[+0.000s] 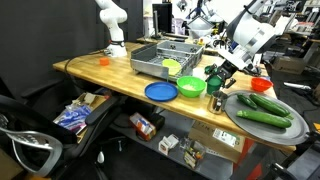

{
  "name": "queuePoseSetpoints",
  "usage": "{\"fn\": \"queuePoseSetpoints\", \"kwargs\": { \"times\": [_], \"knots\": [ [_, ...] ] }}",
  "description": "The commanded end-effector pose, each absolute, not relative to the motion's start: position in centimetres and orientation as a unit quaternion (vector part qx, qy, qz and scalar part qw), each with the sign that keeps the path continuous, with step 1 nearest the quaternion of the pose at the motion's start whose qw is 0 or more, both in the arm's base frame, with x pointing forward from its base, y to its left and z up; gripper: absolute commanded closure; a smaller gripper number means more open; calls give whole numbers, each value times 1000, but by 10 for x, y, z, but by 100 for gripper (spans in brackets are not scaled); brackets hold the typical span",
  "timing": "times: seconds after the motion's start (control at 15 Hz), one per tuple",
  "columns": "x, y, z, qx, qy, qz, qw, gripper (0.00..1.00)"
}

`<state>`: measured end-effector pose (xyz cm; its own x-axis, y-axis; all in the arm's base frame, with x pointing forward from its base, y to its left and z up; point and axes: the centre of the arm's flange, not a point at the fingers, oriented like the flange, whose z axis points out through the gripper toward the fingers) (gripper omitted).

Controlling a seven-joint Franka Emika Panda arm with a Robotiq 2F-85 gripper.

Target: Pick up the green cup from the table and pour its contents in the silver cup.

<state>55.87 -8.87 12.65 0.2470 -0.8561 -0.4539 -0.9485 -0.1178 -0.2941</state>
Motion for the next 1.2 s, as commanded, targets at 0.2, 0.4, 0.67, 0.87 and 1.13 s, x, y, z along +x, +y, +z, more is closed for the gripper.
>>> {"fn": "queuePoseSetpoints", "kwargs": {
  "times": [0.2, 0.4, 0.67, 0.87, 1.13],
  "knots": [
    [562, -94, 116, -728, 613, 100, 291, 29],
    [560, -94, 118, -721, 618, 101, 296, 1],
    [556, -97, 123, -718, 620, 97, 302, 0],
    [553, -99, 132, -717, 621, 85, 305, 0],
    [549, -98, 152, -724, 611, 64, 313, 0]
  ]
}}
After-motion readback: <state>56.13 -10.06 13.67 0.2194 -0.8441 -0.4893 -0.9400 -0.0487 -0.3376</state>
